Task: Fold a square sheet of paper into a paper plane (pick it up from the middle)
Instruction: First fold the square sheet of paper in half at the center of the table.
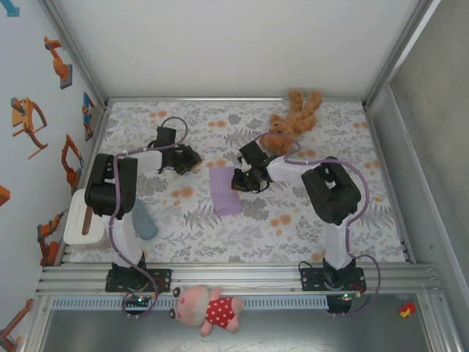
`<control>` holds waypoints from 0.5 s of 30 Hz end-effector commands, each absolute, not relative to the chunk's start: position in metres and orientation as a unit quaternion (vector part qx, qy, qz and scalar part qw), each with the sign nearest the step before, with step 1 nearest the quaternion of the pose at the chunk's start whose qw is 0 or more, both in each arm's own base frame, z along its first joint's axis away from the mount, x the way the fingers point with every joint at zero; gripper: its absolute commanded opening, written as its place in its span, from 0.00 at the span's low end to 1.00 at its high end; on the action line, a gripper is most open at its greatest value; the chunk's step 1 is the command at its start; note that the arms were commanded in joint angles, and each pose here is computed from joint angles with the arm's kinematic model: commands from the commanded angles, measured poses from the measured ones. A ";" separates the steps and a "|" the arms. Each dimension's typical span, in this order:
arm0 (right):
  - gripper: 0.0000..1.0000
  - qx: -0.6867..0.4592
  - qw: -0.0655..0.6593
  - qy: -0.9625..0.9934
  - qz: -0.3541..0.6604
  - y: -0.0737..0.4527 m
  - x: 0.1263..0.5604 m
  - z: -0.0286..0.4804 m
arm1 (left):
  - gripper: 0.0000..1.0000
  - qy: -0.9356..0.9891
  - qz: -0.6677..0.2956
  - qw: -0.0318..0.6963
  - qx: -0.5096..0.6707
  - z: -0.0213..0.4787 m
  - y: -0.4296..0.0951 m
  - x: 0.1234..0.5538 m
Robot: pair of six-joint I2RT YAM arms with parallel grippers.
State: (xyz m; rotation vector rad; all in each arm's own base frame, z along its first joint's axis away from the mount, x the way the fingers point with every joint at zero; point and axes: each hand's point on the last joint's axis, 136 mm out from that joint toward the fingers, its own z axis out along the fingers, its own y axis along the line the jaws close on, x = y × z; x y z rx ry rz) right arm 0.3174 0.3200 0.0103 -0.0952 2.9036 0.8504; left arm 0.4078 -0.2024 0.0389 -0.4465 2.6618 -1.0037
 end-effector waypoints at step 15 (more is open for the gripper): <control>0.00 0.008 -0.051 0.994 0.097 0.241 0.256 -0.075 | 0.09 0.937 -0.338 0.018 -0.085 0.031 -0.267 0.292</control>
